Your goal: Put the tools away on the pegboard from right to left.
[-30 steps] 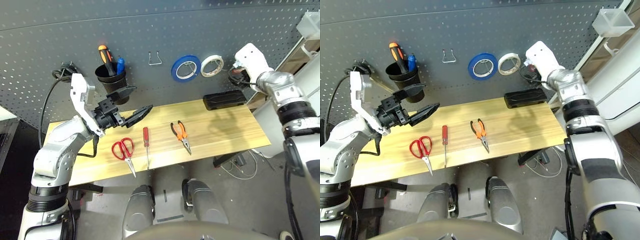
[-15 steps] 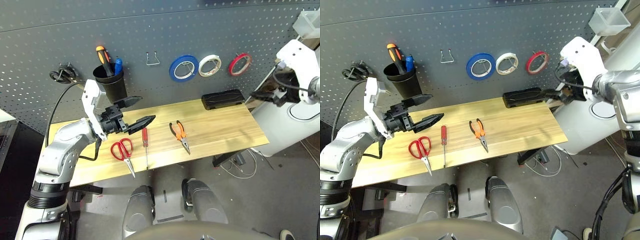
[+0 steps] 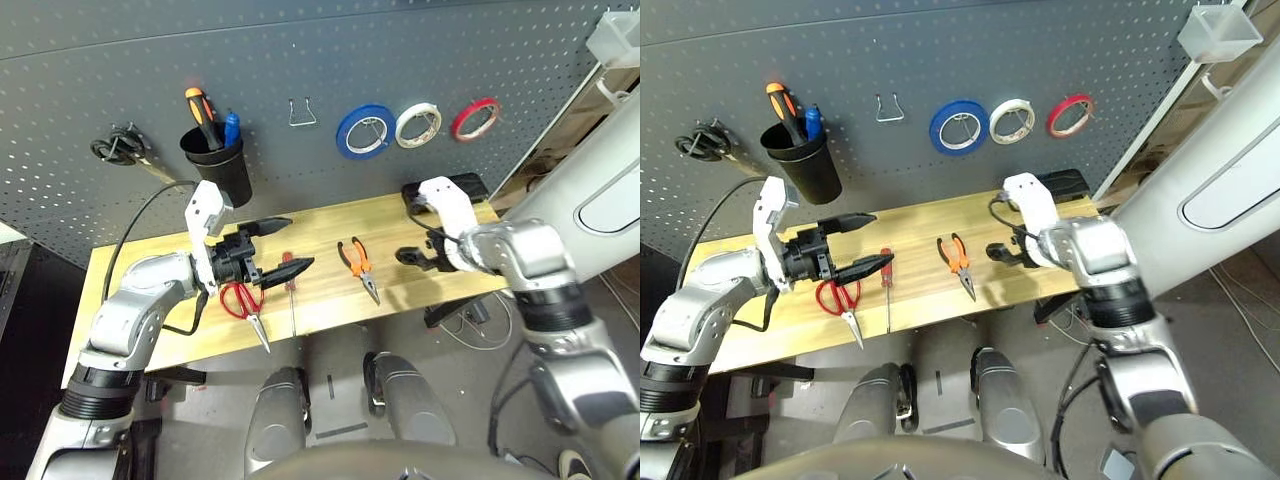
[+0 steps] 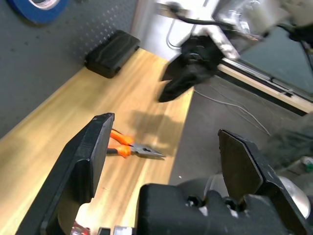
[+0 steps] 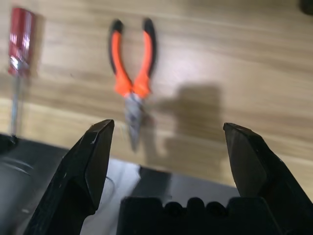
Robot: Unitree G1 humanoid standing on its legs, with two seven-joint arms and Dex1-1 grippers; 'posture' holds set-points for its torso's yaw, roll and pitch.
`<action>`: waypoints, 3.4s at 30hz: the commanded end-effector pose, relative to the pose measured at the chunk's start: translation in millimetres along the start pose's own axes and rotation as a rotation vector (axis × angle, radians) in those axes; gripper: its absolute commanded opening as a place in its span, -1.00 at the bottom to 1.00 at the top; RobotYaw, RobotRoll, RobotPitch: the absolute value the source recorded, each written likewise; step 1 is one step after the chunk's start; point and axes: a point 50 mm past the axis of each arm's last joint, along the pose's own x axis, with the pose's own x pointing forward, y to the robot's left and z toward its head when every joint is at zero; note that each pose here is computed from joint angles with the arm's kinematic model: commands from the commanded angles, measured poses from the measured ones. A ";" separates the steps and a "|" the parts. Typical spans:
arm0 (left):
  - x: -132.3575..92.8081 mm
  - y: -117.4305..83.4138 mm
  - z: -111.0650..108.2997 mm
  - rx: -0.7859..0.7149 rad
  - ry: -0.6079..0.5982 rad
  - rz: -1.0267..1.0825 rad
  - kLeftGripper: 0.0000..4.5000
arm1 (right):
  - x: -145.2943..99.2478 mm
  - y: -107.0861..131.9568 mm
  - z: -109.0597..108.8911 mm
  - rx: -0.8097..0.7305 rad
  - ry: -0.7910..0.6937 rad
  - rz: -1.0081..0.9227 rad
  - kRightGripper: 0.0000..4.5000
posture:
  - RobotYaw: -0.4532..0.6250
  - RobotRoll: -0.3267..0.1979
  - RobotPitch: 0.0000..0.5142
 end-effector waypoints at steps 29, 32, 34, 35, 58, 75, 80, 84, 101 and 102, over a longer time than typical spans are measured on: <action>-22.4 -24.1 -8.8 -0.036 0.069 0.129 1.00 | 66.1 41.2 -4.1 -0.059 0.069 -0.086 0.98 | 0.00 0.25 -0.01; -23.3 -25.8 -9.3 -0.039 0.067 0.134 1.00 | 70.0 41.6 -7.8 -0.063 0.075 -0.091 0.98 | 0.03 0.25 0.00; -24.0 -27.3 -9.4 -0.041 0.068 0.134 1.00 | 71.9 41.8 -9.4 -0.059 0.079 -0.091 0.98 | 0.04 0.25 0.00; -24.4 -28.5 -9.4 -0.042 0.069 0.133 1.00 | 73.0 41.8 -10.5 -0.059 0.082 -0.093 0.98 | 0.05 0.25 0.01; -31.9 -39.9 -16.9 -0.065 0.088 0.139 1.00 | 93.6 36.4 -32.0 -0.116 0.098 -0.125 0.81 | 0.17 0.25 0.05; -31.0 -14.9 -5.5 -0.062 -0.038 0.182 1.00 | 47.1 14.1 0.8 -0.188 -0.125 0.059 0.09 | 0.03 0.25 -0.35; -38.3 -4.1 10.5 -0.036 -0.111 0.209 1.00 | 2.5 7.3 -2.3 -0.345 -0.326 0.152 0.09 | -0.01 0.25 -0.54; -49.0 1.7 27.4 -0.056 -0.164 0.214 1.00 | -32.0 9.1 2.8 -0.436 -0.457 0.223 0.09 | -0.03 0.25 -0.61; -72.7 18.8 103.1 0.070 -0.211 0.198 1.00 | -119.4 19.6 58.8 -0.501 -0.776 0.433 0.09 | -0.07 0.25 -0.70; -73.8 19.8 102.4 0.069 -0.203 0.200 1.00 | -123.2 21.1 63.6 -0.498 -0.812 0.443 0.09 | -0.07 0.25 -0.70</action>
